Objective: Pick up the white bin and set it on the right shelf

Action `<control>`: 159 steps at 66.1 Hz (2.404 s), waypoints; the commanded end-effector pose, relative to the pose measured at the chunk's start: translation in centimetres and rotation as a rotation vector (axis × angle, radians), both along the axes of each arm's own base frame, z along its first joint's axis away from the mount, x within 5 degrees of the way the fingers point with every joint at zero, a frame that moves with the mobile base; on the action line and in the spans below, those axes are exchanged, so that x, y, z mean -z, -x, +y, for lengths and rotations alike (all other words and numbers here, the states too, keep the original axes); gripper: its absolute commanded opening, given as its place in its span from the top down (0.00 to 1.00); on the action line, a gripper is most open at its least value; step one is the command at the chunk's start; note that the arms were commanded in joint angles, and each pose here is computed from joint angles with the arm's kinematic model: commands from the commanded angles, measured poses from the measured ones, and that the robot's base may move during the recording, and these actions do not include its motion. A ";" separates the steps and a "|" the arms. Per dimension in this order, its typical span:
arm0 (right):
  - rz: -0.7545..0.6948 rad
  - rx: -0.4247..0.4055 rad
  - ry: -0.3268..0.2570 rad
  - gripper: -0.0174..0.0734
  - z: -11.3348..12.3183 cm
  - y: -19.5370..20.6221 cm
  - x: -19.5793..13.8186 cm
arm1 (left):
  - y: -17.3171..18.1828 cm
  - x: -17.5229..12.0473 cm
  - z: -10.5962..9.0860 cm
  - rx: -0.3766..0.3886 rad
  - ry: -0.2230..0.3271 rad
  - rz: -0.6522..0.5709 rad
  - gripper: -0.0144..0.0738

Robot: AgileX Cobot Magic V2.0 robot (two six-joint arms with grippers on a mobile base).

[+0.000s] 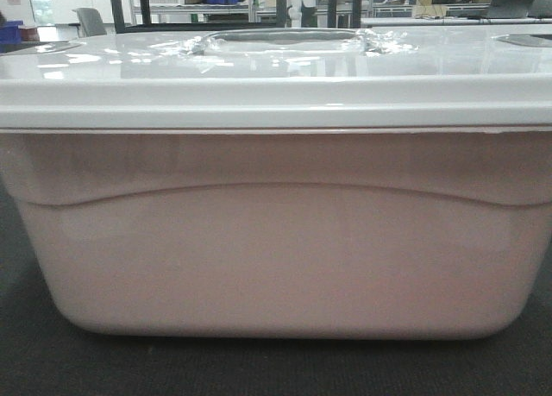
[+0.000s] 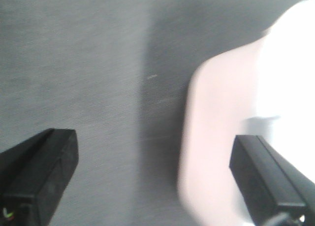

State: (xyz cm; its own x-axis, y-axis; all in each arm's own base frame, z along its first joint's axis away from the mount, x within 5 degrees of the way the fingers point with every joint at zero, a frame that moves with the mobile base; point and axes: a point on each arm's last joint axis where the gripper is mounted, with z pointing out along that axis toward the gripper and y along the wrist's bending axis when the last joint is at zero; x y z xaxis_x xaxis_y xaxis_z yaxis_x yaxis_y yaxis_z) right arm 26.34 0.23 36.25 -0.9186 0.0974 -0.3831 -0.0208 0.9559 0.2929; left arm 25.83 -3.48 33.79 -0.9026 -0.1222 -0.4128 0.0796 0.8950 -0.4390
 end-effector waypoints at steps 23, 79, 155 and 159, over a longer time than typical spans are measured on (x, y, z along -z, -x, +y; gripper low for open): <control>-0.056 -0.086 -0.437 0.15 -0.8 1.4 1.0 | 0.9 -1.8 1.0 0.120 0.387 -0.130 0.28; -0.017 -0.188 -0.596 0.15 2.6 2.9 3.3 | -1.0 2.4 -2.6 0.313 0.563 -0.002 0.28; 0.050 -0.255 -0.650 0.15 4.5 1.9 4.5 | -0.5 2.6 -4.1 0.391 0.529 0.007 0.28; 0.051 -0.256 -0.649 0.15 4.5 1.9 4.5 | -0.5 2.6 -4.2 0.393 0.529 0.007 0.28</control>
